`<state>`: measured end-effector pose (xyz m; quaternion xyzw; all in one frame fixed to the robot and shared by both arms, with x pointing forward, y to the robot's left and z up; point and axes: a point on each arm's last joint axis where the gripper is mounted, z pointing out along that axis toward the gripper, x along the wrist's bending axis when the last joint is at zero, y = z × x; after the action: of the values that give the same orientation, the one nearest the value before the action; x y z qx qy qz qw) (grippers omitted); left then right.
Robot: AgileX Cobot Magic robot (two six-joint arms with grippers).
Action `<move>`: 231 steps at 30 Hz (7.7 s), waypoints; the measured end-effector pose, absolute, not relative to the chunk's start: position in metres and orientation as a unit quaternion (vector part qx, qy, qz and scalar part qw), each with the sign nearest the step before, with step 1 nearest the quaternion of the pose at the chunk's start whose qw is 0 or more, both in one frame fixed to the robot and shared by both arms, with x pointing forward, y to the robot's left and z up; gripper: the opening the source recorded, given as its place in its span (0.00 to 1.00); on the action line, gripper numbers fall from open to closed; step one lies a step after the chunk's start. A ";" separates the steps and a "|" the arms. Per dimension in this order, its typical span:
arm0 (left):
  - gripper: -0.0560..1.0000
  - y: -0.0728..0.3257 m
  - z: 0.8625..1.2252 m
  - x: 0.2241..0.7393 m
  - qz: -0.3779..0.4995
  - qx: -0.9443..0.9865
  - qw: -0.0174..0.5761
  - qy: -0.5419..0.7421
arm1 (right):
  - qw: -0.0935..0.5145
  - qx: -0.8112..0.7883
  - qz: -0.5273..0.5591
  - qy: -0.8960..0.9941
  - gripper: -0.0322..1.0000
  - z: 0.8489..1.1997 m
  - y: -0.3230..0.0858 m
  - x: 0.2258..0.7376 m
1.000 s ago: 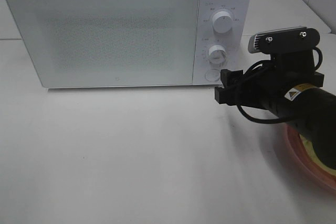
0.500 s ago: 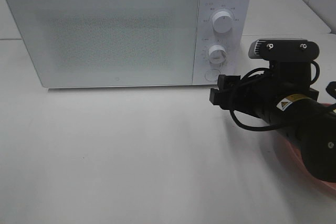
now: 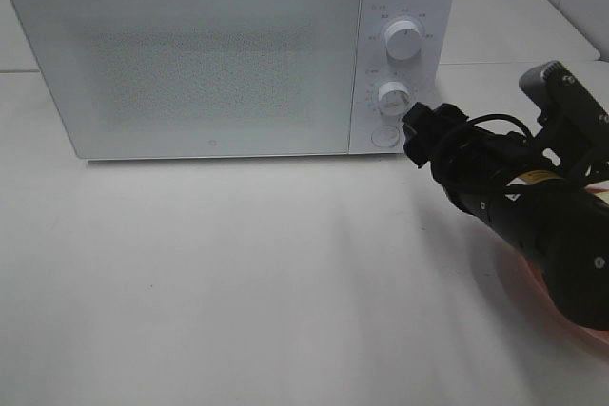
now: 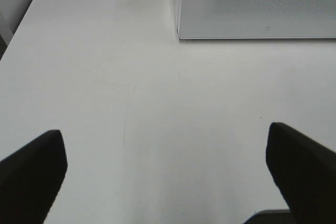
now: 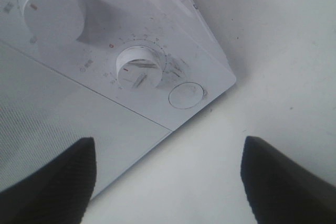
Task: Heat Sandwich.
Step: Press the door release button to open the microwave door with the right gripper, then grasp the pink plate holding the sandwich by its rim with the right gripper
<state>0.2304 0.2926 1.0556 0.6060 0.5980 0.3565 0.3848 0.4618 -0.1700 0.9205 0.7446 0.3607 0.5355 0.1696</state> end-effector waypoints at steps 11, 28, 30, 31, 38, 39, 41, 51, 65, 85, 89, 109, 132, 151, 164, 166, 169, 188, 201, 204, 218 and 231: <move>0.98 0.293 1.056 0.230 0.357 0.606 0.385 0.598 | -0.001 0.820 0.561 0.114 0.47 0.920 -0.170 0.462; 0.98 0.293 1.056 0.230 0.357 0.606 0.385 0.598 | -0.018 0.848 0.523 0.085 0.04 0.912 -0.171 0.459; 0.98 0.293 1.056 0.230 0.357 0.606 0.385 0.598 | -0.013 0.850 0.520 0.085 0.04 0.909 -0.171 0.459; 0.98 0.293 1.056 0.230 0.357 0.606 0.385 0.598 | -0.010 0.852 0.517 0.085 0.04 0.906 -0.171 0.460; 0.98 0.293 1.056 0.230 0.357 0.606 0.385 0.598 | -0.008 0.855 0.510 0.088 0.04 0.896 -0.162 0.473; 0.98 0.293 1.056 0.230 0.357 0.606 0.385 0.598 | -0.010 0.854 0.513 0.091 0.04 0.894 -0.161 0.481; 0.98 0.293 1.056 0.230 0.357 0.606 0.385 0.598 | -0.011 0.853 0.514 0.091 0.04 0.893 -0.160 0.485; 0.98 0.293 1.056 0.230 0.357 0.606 0.385 0.598 | -0.021 0.846 0.527 0.078 0.04 0.885 -0.163 0.524; 0.98 0.293 1.056 0.230 0.357 0.606 0.385 0.598 | -0.020 0.849 0.525 0.062 0.04 0.869 -0.164 0.562; 0.98 0.293 1.056 0.230 0.357 0.606 0.385 0.598 | -0.046 0.867 0.493 0.051 0.04 0.858 -0.155 0.583; 0.98 0.293 1.056 0.230 0.357 0.606 0.385 0.598 | -0.055 0.867 0.492 0.053 0.04 0.858 -0.153 0.583; 0.98 0.293 1.056 0.230 0.357 0.606 0.385 0.598 | -0.052 0.850 0.521 0.056 0.04 0.859 -0.151 0.585; 0.98 0.293 1.056 0.230 0.357 0.606 0.385 0.598 | -0.022 0.845 0.530 0.064 0.04 0.850 -0.142 0.597; 0.98 0.293 1.056 0.230 0.357 0.606 0.385 0.598 | -0.030 0.856 0.512 0.062 0.04 0.861 -0.145 0.588; 0.98 0.293 1.056 0.230 0.357 0.606 0.385 0.598 | -0.024 0.877 0.466 0.110 0.04 0.874 -0.158 0.556; 0.98 0.293 1.056 0.230 0.357 0.606 0.385 0.598 | -0.018 0.880 0.454 0.138 0.04 0.878 -0.159 0.549; 0.98 0.293 1.056 0.230 0.357 0.606 0.385 0.598 | -0.015 0.881 0.445 0.160 0.04 0.885 -0.159 0.545; 0.98 0.293 1.056 0.230 0.357 0.606 0.385 0.598 | 0.047 0.740 0.315 0.593 0.05 0.931 -0.162 0.507; 0.98 0.293 1.056 0.230 0.357 0.606 0.385 0.598 | 0.058 0.632 0.233 0.737 0.08 0.949 -0.197 0.494; 0.98 0.293 1.056 0.230 0.357 0.606 0.385 0.598 | 0.053 0.612 0.202 0.763 0.09 0.953 -0.204 0.487; 0.98 0.293 1.056 0.230 0.357 0.606 0.385 0.598 | 0.040 0.575 0.130 0.807 0.61 0.972 -0.218 0.462; 0.98 0.293 1.056 0.230 0.357 0.606 0.385 0.598 | 0.061 0.576 0.106 0.808 0.98 0.972 -0.224 0.462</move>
<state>0.2304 0.2926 1.0558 0.6056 0.5976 0.3572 0.3853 0.4622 -0.2245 0.9716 0.5760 0.8082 0.1058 0.0612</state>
